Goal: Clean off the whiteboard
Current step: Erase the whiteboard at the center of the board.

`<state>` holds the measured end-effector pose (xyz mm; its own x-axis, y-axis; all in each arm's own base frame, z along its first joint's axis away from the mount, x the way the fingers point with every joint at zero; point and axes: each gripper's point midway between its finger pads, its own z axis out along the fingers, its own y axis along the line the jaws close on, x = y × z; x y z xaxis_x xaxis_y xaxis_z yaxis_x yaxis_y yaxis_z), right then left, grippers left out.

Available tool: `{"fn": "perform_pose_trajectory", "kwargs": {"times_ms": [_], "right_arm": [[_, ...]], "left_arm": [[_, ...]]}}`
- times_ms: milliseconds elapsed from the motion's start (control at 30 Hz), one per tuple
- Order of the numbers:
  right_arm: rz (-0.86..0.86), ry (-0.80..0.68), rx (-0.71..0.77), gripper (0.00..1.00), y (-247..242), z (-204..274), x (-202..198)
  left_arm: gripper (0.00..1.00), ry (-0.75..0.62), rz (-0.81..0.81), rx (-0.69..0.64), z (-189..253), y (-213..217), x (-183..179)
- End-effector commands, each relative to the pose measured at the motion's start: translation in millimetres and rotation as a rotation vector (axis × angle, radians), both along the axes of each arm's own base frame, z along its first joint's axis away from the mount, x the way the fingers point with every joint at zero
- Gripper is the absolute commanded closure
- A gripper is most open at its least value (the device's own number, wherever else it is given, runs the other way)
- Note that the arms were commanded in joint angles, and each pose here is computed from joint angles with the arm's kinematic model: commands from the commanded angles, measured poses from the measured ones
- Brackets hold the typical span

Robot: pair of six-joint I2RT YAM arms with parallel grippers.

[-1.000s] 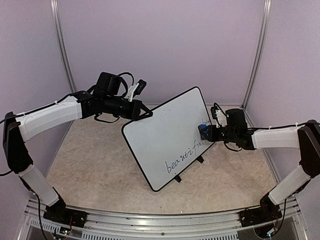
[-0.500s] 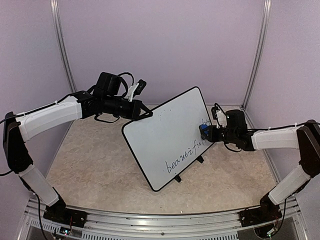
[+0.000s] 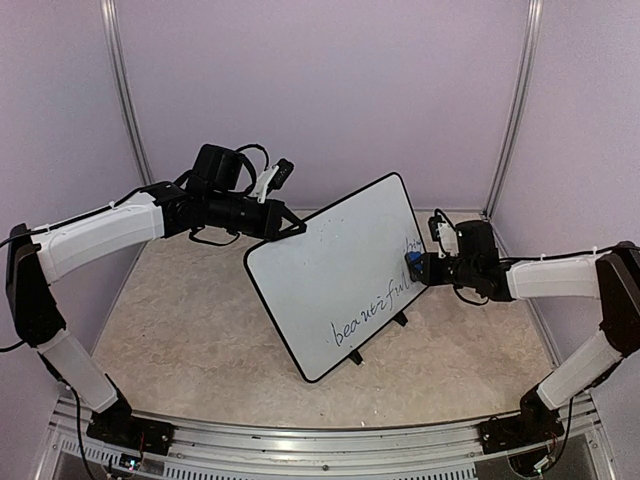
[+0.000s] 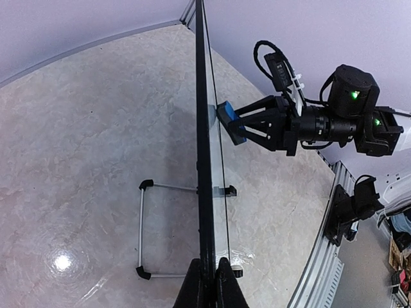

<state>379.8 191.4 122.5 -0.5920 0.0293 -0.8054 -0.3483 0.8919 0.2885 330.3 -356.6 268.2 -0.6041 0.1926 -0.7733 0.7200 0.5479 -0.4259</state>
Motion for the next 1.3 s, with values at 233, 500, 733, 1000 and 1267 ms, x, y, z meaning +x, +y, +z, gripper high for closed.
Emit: {"fn": "perform_pose_trajectory", "kwargs": {"times_ms": [233,500,733,1000,1267], "right_arm": [[0.006,-0.086,0.04,0.71,13.7,37.9,37.3],[-0.01,-0.017,0.006,0.71,-0.8,-0.8,11.9],[-0.025,0.007,-0.004,0.71,-12.9,-15.6,-3.9],[-0.025,-0.049,0.015,0.71,-7.7,13.0,18.9],[0.051,-0.094,0.101,0.71,18.2,44.0,38.7]], "left_arm": [[1.0,-0.072,-0.116,0.0,2.5,-18.8,-18.3],[1.0,-0.075,-0.116,-0.005,4.4,-18.4,-18.3],[1.0,-0.073,-0.12,-0.008,5.1,-19.1,-19.5],[1.0,-0.075,-0.121,-0.005,4.6,-20.0,-20.8],[1.0,-0.076,-0.12,-0.004,4.5,-19.6,-20.7]]}}
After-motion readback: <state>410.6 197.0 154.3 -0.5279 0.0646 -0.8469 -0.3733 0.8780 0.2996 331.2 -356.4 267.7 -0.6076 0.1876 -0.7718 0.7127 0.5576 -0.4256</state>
